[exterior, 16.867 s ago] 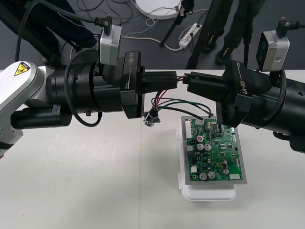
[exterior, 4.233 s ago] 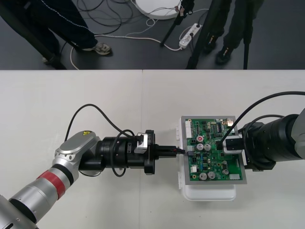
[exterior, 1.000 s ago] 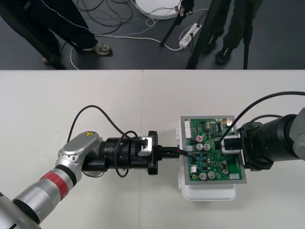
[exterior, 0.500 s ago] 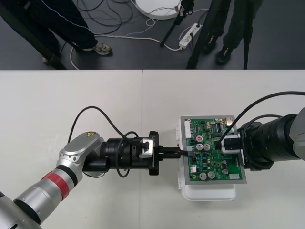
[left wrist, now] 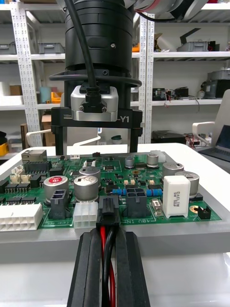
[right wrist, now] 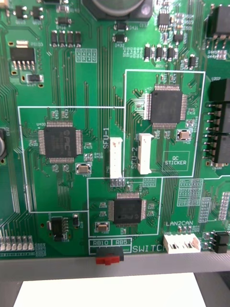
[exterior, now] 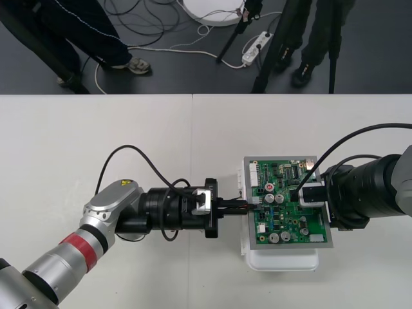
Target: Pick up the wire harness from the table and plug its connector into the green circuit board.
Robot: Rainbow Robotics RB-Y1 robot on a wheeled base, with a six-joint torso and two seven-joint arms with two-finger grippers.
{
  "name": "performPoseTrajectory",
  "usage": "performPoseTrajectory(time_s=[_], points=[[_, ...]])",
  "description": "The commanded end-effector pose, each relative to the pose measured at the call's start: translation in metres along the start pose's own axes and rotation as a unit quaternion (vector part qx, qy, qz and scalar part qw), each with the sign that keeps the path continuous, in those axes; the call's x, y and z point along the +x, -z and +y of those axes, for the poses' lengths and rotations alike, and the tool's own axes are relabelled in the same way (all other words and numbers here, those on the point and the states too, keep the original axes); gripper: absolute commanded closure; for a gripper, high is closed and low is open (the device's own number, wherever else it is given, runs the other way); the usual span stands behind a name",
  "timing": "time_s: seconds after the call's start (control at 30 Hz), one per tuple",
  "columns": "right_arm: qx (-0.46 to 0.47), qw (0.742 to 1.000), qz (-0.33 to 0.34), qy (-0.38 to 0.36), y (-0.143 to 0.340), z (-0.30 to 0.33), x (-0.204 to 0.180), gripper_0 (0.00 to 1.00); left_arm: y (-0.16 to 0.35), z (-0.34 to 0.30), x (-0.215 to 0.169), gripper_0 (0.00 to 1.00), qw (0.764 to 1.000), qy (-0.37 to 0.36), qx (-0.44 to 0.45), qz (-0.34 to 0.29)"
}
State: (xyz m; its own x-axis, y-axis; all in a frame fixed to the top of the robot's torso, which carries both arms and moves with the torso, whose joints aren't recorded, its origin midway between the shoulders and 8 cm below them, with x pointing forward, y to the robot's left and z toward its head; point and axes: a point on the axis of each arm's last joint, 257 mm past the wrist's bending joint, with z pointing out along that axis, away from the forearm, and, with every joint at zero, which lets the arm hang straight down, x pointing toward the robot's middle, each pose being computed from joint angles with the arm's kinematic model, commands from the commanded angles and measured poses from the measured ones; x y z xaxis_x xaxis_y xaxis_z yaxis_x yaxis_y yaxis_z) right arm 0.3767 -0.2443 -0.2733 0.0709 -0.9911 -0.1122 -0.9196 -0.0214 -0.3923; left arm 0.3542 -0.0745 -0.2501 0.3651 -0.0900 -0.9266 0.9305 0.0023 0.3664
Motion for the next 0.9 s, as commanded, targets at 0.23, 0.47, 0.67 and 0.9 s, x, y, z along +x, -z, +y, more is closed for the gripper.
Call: performPoseTrajectory(time_s=[0.23,0.47,0.67,0.9], points=[[0.011,0.999,-0.049,-0.010,0.007,-0.008,-0.039,0.00,-0.032,-0.009,-0.009,1.00,0.999,-0.038,0.003,-0.020],[0.015,0.999,-0.047,-0.010,0.007,-0.011,-0.038,0.00,-0.029,-0.009,-0.006,1.00,0.999,-0.037,0.002,-0.016],[0.018,0.999,-0.045,-0.011,0.008,-0.014,-0.035,0.00,-0.018,-0.007,-0.002,1.00,0.999,-0.037,0.001,-0.005],[0.022,0.999,-0.040,-0.017,0.008,-0.022,-0.027,0.00,-0.009,-0.006,0.003,1.00,0.999,-0.035,0.000,0.003]])
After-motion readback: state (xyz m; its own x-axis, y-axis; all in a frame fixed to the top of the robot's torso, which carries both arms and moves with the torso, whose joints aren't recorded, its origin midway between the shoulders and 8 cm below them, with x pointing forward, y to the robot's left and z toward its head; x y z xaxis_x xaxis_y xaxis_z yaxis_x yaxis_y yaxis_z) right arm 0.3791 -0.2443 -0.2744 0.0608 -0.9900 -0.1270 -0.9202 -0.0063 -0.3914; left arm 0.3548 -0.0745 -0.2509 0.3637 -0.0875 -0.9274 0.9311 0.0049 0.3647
